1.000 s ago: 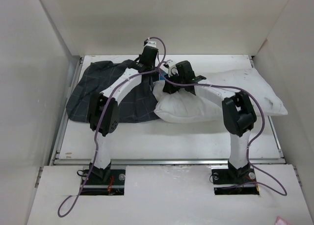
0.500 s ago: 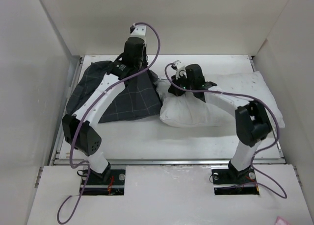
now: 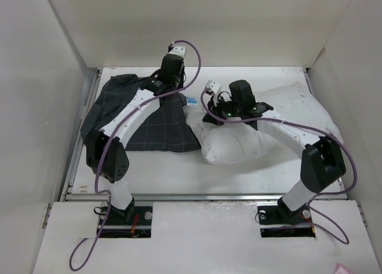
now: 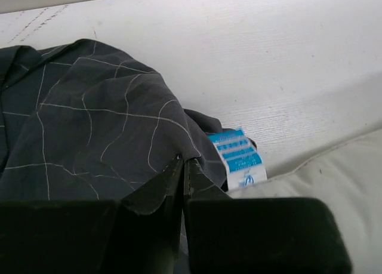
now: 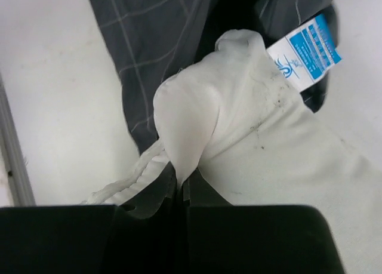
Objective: Put the pillow into the pillowcase
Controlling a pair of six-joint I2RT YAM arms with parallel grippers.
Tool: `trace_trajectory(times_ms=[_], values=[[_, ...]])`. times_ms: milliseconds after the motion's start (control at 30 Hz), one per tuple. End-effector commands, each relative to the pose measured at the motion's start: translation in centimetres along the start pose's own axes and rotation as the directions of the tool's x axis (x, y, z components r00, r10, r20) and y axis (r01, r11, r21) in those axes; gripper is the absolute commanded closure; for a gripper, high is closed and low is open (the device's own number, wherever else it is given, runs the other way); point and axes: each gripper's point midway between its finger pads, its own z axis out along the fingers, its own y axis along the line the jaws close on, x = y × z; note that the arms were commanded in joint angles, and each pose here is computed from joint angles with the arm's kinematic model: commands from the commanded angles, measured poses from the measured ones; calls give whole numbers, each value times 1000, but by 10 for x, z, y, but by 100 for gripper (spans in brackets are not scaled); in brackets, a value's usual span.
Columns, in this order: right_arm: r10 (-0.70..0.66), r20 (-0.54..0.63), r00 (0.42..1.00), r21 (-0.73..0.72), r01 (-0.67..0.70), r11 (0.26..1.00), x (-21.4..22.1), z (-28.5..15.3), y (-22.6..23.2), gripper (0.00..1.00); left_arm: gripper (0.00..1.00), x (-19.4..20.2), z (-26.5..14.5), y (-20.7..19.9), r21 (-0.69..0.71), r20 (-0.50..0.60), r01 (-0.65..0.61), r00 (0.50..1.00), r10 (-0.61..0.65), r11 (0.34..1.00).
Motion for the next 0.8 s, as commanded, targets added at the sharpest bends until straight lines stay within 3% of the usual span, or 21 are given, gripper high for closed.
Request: trace_trajectory(times_ms=[0,100,233,367,433,500,533,567,600,633,767], values=[[-44,21,999,-100,46,994,-3,-9,33,100,100,-38,-25,8,-29,93,51,994,-48,998],[-90,27,996,-164,93,982,-3,-4,57,100,100,-45,-34,2,16,103,63,993,-64,998],[-182,59,982,-394,190,899,-9,0,102,100,100,-43,-40,-2,50,98,69,992,-74,996],[-199,106,974,-404,224,887,-32,12,96,100,100,-39,-56,-21,100,100,49,993,-59,994],[-219,142,965,-355,256,899,-49,20,85,100,100,-33,-66,-26,95,96,47,994,-56,994],[-185,165,969,-182,214,960,-66,30,55,100,100,-29,-73,-27,85,92,65,993,-73,994],[-98,206,974,-93,120,988,-84,25,45,100,100,-23,-82,-28,87,87,69,993,-77,994],[-118,318,941,28,115,993,-115,21,27,100,100,-19,-88,-26,69,84,78,993,-84,995],[-102,343,934,202,33,979,-119,16,-4,100,100,-16,-94,-26,64,86,108,990,-113,992],[-94,387,917,265,-13,964,-131,7,-15,100,100,0,-95,-24,54,64,105,992,-108,993],[-86,479,874,294,-68,953,-160,-17,-39,100,100,9,-121,-19,83,75,131,988,-137,988]])
